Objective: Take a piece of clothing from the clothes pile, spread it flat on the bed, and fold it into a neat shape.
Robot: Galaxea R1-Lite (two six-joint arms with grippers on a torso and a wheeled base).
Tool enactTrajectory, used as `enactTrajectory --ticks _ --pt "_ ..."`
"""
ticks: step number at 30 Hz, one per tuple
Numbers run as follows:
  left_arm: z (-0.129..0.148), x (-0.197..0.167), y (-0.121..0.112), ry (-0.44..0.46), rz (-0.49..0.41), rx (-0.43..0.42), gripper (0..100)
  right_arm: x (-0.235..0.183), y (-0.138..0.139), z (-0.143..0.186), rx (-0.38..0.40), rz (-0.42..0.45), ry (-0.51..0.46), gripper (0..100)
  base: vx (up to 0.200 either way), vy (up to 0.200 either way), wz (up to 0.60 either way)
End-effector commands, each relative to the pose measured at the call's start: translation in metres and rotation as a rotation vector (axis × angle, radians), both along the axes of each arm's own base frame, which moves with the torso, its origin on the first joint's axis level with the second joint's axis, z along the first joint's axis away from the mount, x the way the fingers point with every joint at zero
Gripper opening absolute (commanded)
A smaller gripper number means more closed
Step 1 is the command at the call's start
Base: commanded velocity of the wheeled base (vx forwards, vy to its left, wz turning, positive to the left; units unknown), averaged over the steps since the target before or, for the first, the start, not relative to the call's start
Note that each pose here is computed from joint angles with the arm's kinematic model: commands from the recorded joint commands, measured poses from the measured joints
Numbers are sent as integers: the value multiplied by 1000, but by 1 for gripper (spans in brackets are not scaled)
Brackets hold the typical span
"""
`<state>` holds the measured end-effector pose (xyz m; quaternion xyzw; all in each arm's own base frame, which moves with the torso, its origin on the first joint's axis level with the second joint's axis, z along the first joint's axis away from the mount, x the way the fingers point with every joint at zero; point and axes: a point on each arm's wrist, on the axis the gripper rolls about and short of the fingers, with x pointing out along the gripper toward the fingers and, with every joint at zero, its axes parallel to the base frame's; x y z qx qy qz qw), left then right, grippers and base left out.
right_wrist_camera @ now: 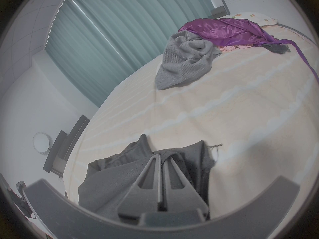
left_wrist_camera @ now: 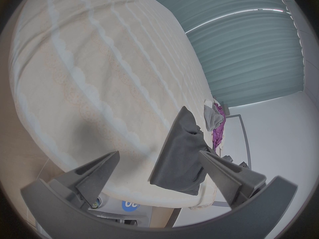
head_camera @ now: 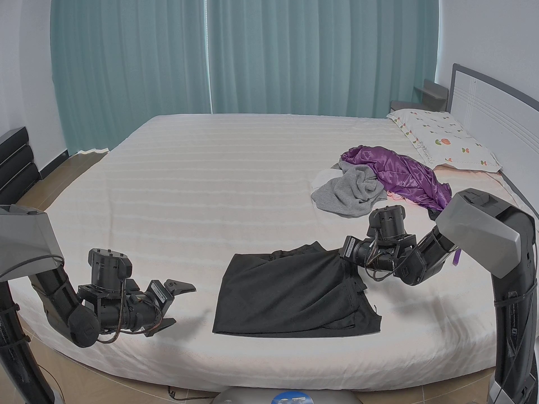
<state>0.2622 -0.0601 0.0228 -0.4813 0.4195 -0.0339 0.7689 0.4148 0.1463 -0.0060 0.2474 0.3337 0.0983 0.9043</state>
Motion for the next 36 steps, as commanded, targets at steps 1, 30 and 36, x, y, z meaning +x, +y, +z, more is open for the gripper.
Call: enactTrajectory --ticks 1,30,36 --pt "0 4 -1 -10 1 -2 100 3 -14 5 7 -37 -8 0 0 0 0" --pt "-29 137 -98 -188 -45 252 100 -8 -7 11 64 -54 27 0 0 0 0" --pt "-34 159 -106 -172 -46 261 100 -6 -9 8 63 -58 30 0 0 0 0"
